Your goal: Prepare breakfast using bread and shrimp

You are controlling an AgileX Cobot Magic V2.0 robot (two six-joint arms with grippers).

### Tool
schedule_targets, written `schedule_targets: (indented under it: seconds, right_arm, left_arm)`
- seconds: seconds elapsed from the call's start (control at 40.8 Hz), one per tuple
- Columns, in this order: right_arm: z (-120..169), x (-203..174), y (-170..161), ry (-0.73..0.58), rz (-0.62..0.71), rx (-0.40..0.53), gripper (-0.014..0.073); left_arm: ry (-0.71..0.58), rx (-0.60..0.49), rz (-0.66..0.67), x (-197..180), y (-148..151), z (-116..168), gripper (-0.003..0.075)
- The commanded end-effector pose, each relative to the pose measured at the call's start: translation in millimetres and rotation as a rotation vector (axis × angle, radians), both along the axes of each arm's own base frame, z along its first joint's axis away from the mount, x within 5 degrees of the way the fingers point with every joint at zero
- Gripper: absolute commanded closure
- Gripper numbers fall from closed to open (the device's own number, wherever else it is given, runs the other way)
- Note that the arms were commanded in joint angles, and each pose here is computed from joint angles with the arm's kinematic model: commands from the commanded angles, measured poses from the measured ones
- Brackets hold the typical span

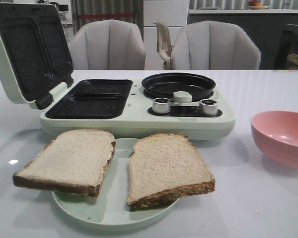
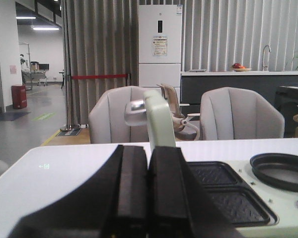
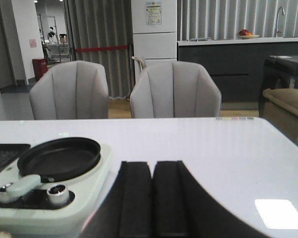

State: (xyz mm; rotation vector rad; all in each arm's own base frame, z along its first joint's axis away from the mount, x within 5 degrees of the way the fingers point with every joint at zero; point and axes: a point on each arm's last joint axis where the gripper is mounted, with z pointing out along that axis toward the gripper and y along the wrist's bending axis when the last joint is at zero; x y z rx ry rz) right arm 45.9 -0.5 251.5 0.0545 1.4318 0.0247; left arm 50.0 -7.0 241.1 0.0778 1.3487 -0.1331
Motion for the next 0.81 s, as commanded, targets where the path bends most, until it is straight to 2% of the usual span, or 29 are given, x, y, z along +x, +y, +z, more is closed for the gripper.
schedule_targets:
  seconds: [0.0,0.147,0.221,0.319,0.466,0.589,0.785]
  right_arm:
    - [46,-14,1,-0.118,-0.002,-0.011,0.055]
    - [84,-14,2,-0.059,0.012,-0.013,0.055]
    - [97,-7,2,0.021,0.021,-0.014,0.055]
    - [104,10,3,0.146,0.032,-0.012,0.055]
    - [92,38,2,0.331,0.041,-0.005,0.055]
    - [77,60,2,0.487,0.048,0.002,0.055]
    - [60,86,1,0.632,0.05,0.009,0.055]
  left_arm:
    - [-0.142,-0.027,-0.004,-16,2,49,0.0619]
    - [-0.062,-0.012,0.005,-23,4,95,0.0619]
    - [0.013,-0.004,0.01,-21,4,119,0.0619]
    - [0.136,0.011,0.015,-12,3,134,0.0619]
    - [0.309,0.034,0.019,11,0,130,0.0619]
    - [0.499,0.054,0.02,28,-2,109,0.0619]
    - [0.646,0.078,0.022,50,-5,82,0.0619]
